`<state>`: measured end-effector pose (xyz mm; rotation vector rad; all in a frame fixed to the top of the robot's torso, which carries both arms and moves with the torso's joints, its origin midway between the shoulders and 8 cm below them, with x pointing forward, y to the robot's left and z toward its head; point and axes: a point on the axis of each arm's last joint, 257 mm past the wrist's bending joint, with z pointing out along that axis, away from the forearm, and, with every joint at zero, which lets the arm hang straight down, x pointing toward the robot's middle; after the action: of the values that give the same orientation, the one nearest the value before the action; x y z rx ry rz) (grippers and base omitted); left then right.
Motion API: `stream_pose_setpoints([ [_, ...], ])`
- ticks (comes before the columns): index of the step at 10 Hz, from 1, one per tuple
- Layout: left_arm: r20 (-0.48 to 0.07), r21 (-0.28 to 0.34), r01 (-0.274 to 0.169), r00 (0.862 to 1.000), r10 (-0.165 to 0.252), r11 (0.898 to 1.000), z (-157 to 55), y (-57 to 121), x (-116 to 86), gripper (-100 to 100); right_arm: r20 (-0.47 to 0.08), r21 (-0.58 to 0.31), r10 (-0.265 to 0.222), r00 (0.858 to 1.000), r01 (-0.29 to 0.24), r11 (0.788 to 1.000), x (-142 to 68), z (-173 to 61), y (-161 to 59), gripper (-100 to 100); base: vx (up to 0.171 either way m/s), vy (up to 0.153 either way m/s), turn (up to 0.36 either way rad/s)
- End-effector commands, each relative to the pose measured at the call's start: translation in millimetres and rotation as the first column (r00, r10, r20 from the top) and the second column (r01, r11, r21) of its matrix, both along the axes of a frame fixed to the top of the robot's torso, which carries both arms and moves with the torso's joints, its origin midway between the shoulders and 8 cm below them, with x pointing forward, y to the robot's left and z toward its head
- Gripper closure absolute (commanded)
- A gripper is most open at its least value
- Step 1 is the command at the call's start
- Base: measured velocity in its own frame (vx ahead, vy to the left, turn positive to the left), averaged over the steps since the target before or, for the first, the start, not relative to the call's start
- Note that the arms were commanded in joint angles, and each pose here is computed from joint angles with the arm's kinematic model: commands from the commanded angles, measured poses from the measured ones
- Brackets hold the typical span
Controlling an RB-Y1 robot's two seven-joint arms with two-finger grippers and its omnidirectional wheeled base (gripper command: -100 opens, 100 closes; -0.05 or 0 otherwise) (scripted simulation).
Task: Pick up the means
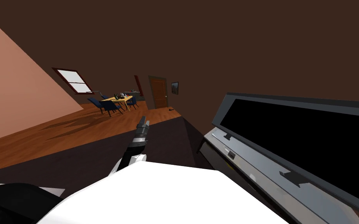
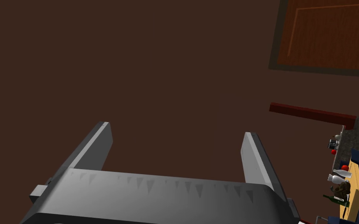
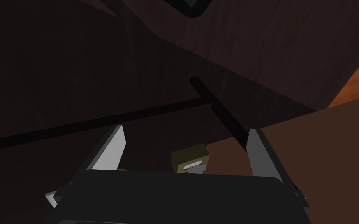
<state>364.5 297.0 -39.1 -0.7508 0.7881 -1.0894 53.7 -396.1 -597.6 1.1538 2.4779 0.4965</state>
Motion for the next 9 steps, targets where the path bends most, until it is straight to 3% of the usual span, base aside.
stream_pose_setpoints([
  [1,0.000,0.000,0.000,1.000,0.000,1.000,0.0,0.0,0.0,0,-0.052,-0.030,0.000,0.999,-0.002,1.000,-18.2,-2.8,-22.5,-100,0.084,0.019,0.121],
  [2,0.000,0.000,0.000,1.000,0.000,1.000,0.0,0.0,0.0,0,-0.075,-0.041,-0.010,0.997,0.007,0.999,-29.7,-5.4,-29.2,-100,0.088,-0.003,0.071],
  [4,0.000,0.000,0.000,1.000,0.000,1.000,0.0,0.0,0.0,0,-0.075,-0.041,-0.010,0.997,0.007,0.999,-29.7,-5.4,-29.2,-100,0.025,-0.007,-0.009],
  [5,0.000,0.000,0.000,1.000,0.000,1.000,0.0,0.0,0.0,0,-0.124,-0.073,-0.019,0.992,0.010,0.997,-48.2,-5.0,-52.4,-100,0.083,-0.007,0.138],
  [7,0.000,0.000,0.000,1.000,0.000,1.000,0.0,0.0,0.0,0,-0.129,-0.076,-0.022,0.991,0.012,0.997,-51.1,-5.4,-54.2,-100,0.083,-0.010,0.017],
  [9,0.000,0.000,0.000,1.000,0.000,1.000,0.0,0.0,0.0,0,-0.218,-0.145,-0.053,0.975,0.021,0.989,-85.7,0.9,-102.6,-100,0.193,-0.024,0.133],
])
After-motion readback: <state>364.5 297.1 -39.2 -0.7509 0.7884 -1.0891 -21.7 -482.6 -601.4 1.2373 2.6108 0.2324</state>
